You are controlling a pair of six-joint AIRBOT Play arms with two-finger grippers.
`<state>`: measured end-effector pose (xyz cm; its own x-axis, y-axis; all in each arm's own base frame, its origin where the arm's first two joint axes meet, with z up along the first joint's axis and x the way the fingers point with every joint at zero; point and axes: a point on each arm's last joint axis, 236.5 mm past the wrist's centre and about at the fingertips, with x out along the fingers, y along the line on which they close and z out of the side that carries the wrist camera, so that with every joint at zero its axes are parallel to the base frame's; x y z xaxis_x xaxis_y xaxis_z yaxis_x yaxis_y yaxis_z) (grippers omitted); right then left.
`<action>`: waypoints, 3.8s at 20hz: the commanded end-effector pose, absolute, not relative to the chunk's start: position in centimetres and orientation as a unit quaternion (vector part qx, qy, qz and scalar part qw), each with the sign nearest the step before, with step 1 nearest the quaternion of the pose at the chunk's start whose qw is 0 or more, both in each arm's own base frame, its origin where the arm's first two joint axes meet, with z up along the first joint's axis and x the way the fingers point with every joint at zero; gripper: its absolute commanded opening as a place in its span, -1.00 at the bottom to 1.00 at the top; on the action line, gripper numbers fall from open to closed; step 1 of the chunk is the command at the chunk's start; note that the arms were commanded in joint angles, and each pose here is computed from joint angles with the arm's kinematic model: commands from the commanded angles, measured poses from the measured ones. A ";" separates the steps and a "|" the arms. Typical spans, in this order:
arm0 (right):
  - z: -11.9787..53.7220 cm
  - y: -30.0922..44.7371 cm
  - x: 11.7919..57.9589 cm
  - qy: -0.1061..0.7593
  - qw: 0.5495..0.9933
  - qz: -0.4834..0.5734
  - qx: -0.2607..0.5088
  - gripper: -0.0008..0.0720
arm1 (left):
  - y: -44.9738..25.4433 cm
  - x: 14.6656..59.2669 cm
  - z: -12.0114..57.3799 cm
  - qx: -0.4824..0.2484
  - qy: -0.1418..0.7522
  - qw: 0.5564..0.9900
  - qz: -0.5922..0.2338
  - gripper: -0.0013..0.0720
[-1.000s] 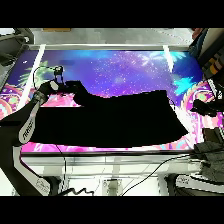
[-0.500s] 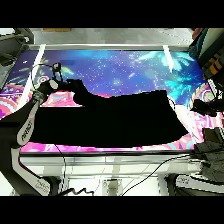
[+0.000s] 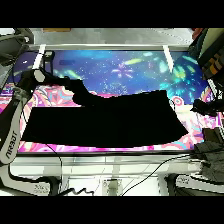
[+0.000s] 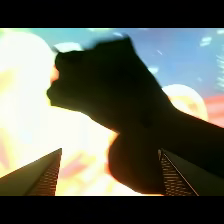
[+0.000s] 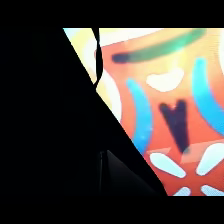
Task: Fold the clothes and pants, and hang the long-sleeved shirts on hangers.
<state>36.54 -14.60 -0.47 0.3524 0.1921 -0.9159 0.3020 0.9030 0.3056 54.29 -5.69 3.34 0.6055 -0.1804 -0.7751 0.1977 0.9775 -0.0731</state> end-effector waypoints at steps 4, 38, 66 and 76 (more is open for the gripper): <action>-0.5 -14.7 36.6 0.566 0.795 -0.037 0.216 -0.94 | -11.6 53.3 -6.1 -0.064 0.513 0.843 -0.146 0.95; -0.4 -15.1 37.0 0.558 0.800 -0.042 0.214 -0.93 | -11.7 56.6 -8.3 0.015 0.460 0.879 -0.123 -0.94; -0.8 -15.6 36.1 0.576 0.795 -0.041 0.186 -0.93 | -19.5 53.3 13.5 -0.022 0.285 0.919 -0.272 -0.90; -0.7 -15.9 36.5 0.568 0.801 -0.045 0.185 -0.93 | -10.8 51.3 3.3 -0.015 0.465 0.865 -0.188 0.14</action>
